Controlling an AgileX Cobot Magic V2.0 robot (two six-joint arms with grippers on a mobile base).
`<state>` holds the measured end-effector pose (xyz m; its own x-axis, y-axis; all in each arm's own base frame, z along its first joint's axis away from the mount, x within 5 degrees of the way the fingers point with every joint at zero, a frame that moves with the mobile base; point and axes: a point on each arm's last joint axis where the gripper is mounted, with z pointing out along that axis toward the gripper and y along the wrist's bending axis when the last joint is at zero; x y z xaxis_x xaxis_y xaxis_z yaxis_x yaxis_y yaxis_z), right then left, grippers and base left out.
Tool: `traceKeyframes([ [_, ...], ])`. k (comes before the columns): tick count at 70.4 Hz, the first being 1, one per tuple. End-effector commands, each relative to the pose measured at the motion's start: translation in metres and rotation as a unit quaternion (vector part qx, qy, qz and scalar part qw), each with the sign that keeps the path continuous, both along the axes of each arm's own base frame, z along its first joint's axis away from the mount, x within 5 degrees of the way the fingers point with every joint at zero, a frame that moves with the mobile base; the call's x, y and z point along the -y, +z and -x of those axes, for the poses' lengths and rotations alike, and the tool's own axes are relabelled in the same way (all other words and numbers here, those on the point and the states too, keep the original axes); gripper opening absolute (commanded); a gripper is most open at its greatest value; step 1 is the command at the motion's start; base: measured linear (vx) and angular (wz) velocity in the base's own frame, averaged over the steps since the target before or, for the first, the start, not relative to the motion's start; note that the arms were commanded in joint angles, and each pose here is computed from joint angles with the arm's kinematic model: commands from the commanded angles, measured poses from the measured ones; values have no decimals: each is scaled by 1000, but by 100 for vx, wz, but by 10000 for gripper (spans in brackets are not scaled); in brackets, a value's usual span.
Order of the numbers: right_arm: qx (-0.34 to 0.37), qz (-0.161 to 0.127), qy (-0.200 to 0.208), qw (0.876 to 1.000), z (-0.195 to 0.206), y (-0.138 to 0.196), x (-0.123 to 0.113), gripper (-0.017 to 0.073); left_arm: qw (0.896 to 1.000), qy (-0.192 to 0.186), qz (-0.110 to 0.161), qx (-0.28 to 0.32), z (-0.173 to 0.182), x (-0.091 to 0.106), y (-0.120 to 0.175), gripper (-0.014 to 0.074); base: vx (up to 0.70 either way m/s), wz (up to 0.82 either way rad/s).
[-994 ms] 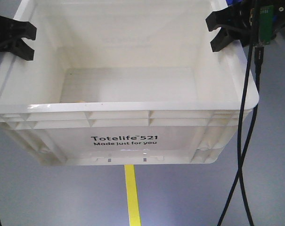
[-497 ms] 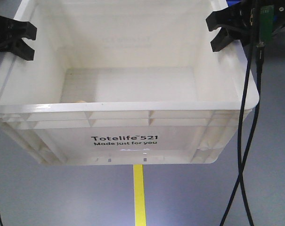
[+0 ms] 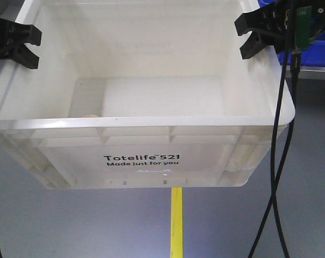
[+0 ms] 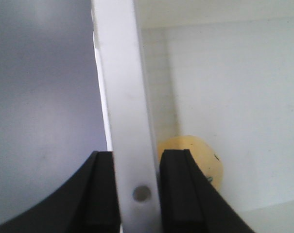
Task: Place moving items into box and shelve
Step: 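Hold the lifted crate with both grippers while the base drives away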
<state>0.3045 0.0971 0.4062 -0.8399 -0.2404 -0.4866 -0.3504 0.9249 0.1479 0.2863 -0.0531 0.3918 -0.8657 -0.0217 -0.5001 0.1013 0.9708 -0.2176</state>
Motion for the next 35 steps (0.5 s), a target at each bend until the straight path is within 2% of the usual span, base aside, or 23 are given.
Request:
traceKeyframes([
  [1,51,-48,29,997,19,32,-4,-12,994,-1,47,95,6,6,34,-17,57,11],
  [35,51,-48,29,997,19,32,-4,-12,994,0,47,95,6,5,34,-17,58,5],
])
